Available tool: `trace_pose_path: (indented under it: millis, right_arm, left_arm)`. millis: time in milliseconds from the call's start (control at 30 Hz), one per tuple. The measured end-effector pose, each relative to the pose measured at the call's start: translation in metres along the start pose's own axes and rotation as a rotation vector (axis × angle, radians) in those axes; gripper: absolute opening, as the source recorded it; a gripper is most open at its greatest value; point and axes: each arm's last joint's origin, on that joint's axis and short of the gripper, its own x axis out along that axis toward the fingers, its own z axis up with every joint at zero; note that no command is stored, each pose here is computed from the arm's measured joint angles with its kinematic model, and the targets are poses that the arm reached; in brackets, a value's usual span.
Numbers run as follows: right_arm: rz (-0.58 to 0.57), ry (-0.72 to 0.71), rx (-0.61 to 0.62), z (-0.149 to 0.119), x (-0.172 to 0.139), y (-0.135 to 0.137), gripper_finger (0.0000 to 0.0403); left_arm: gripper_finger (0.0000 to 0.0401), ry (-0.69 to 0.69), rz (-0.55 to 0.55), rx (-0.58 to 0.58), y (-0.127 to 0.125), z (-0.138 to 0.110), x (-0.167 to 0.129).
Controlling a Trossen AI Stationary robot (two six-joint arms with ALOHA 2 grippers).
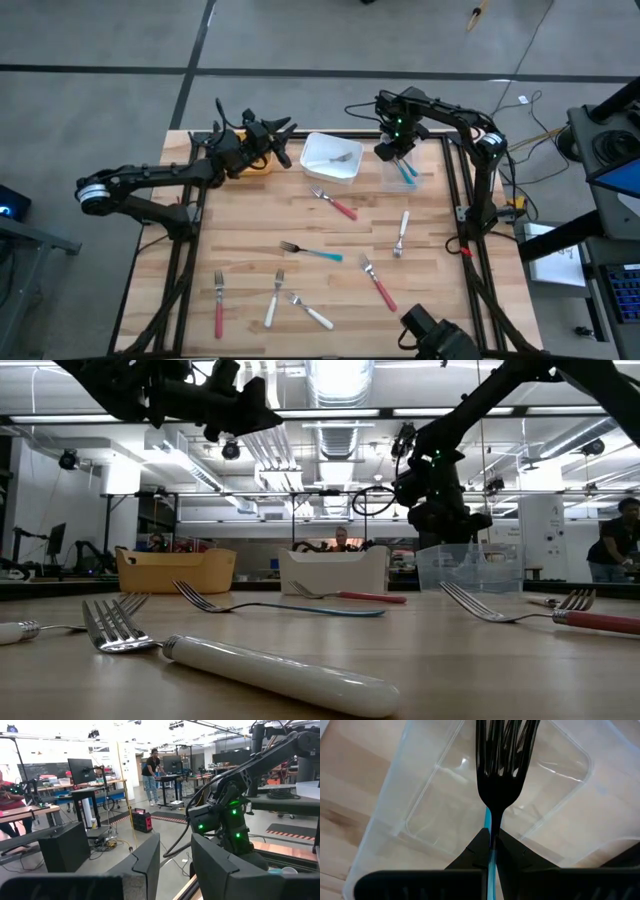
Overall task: Sort silverware by color (type)
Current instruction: Put the blue fork into the transparent bin
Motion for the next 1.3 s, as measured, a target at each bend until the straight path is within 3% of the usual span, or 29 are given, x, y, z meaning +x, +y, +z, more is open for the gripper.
trace_pose_path:
  millis: [1300]
  right_arm:
    - [-0.017,-0.078,0.016,0.0076,0.0003,0.0005,0.0013]
  left_arm:
    - [0.0091,0.031,-0.005,0.024,-0.0005,-0.0028,0.0001]
